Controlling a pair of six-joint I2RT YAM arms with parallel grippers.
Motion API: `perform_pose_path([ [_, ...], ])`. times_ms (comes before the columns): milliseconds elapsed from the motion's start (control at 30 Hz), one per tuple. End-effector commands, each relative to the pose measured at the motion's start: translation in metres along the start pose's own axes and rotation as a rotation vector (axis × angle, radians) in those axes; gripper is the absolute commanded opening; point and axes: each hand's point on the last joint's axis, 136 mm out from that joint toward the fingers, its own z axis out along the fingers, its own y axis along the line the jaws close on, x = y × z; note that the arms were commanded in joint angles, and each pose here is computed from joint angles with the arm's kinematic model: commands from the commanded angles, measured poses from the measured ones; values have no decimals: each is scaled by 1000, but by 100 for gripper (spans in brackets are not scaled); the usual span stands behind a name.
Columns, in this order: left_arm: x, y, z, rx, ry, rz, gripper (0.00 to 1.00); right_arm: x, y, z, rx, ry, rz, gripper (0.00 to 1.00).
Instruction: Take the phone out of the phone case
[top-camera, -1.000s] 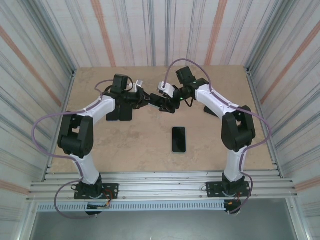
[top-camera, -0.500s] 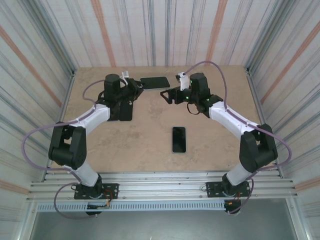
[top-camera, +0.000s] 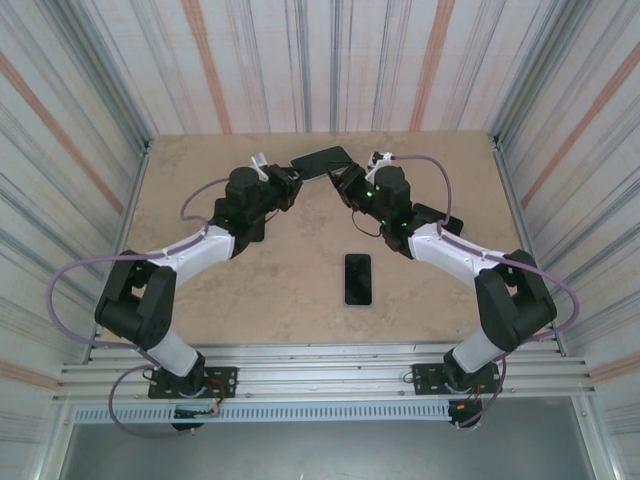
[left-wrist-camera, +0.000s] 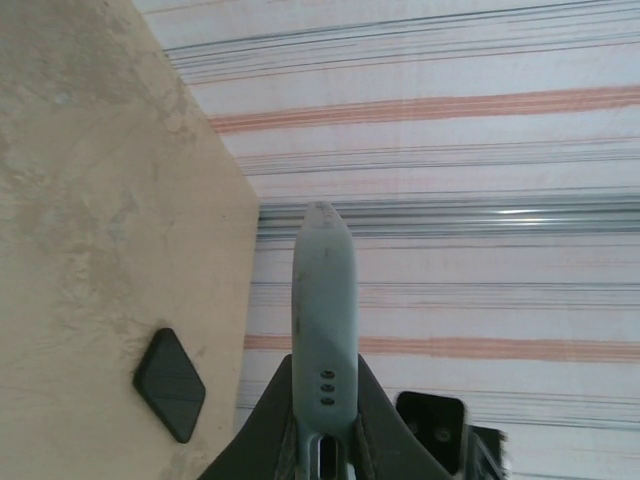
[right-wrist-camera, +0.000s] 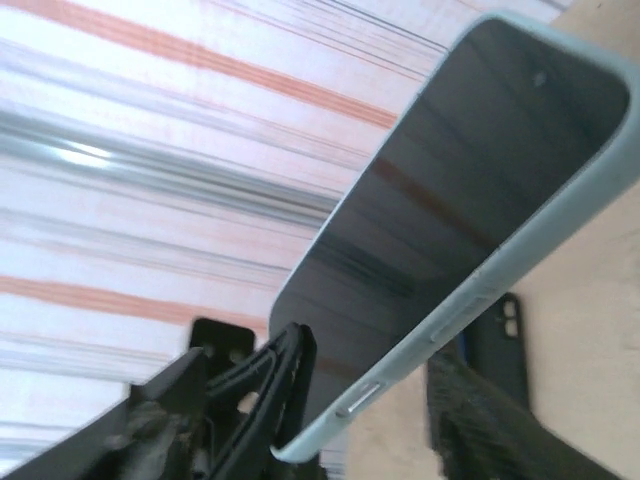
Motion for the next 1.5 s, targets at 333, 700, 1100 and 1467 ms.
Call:
perform_pose_path([
  [333, 5, -67, -14, 217, -58, -47, 2, -9, 22, 19, -117, -62, 153, 35],
  [700, 9, -54, -13, 164, -40, -28, 25, -20, 34, 18, -181, -66, 145, 9],
  [1100, -5, -41, -30, -47, 290, 411, 75, -28, 54, 3, -286, 137, -62, 7],
  [1467, -5, -64, -21, 40, 563, 529, 72, 6, 76, -11, -409, 494, -167, 8],
])
